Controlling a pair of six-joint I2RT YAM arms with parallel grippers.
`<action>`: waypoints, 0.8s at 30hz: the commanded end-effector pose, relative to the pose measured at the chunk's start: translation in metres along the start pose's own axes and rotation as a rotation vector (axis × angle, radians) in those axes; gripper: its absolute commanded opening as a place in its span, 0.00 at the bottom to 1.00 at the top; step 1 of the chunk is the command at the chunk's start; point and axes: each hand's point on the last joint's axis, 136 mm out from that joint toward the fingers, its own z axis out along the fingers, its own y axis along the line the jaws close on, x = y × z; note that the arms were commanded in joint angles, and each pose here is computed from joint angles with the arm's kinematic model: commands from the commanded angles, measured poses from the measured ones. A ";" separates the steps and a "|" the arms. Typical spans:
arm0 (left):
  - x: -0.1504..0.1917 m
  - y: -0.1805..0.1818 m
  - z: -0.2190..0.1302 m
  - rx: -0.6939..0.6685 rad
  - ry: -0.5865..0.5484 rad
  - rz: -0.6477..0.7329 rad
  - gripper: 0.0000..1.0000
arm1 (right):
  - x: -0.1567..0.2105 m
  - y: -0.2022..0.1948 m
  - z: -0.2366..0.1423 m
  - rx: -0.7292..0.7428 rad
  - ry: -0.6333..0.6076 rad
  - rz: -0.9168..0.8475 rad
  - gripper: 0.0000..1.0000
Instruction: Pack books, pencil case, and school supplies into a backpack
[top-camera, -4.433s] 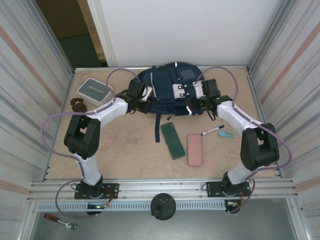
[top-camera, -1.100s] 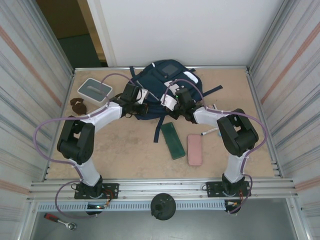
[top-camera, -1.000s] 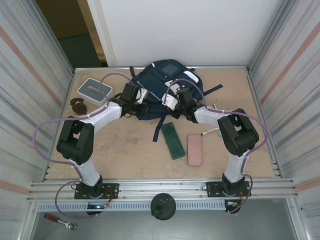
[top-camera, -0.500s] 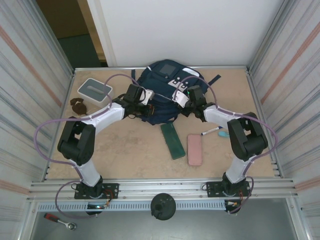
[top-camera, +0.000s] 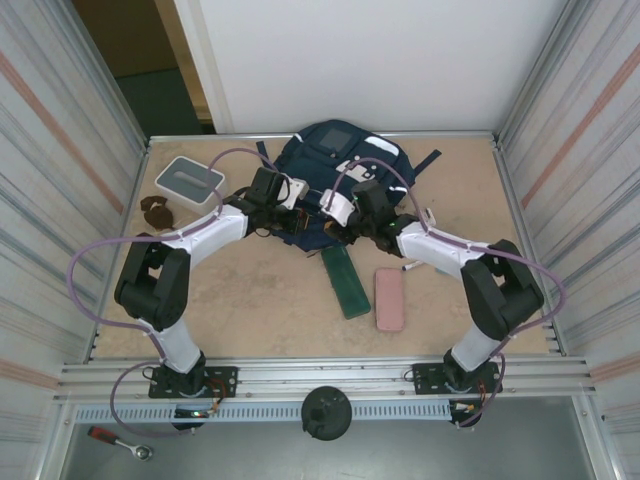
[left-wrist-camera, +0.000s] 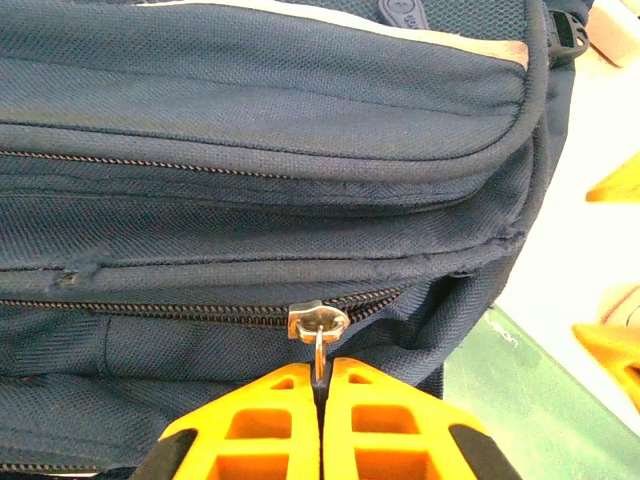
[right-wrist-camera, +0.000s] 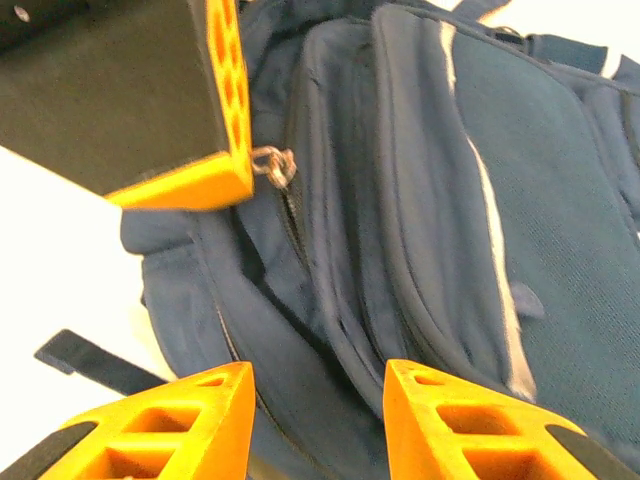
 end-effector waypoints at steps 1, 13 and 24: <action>-0.028 -0.010 -0.027 0.028 -0.092 0.005 0.00 | -0.013 0.000 0.013 -0.007 -0.020 -0.003 0.38; -0.027 0.011 -0.034 -0.032 -0.112 -0.026 0.00 | 0.005 -0.014 0.021 0.094 0.031 -0.027 0.04; -0.025 0.087 -0.047 -0.205 -0.120 -0.124 0.00 | 0.038 -0.035 -0.010 0.166 0.072 0.039 0.00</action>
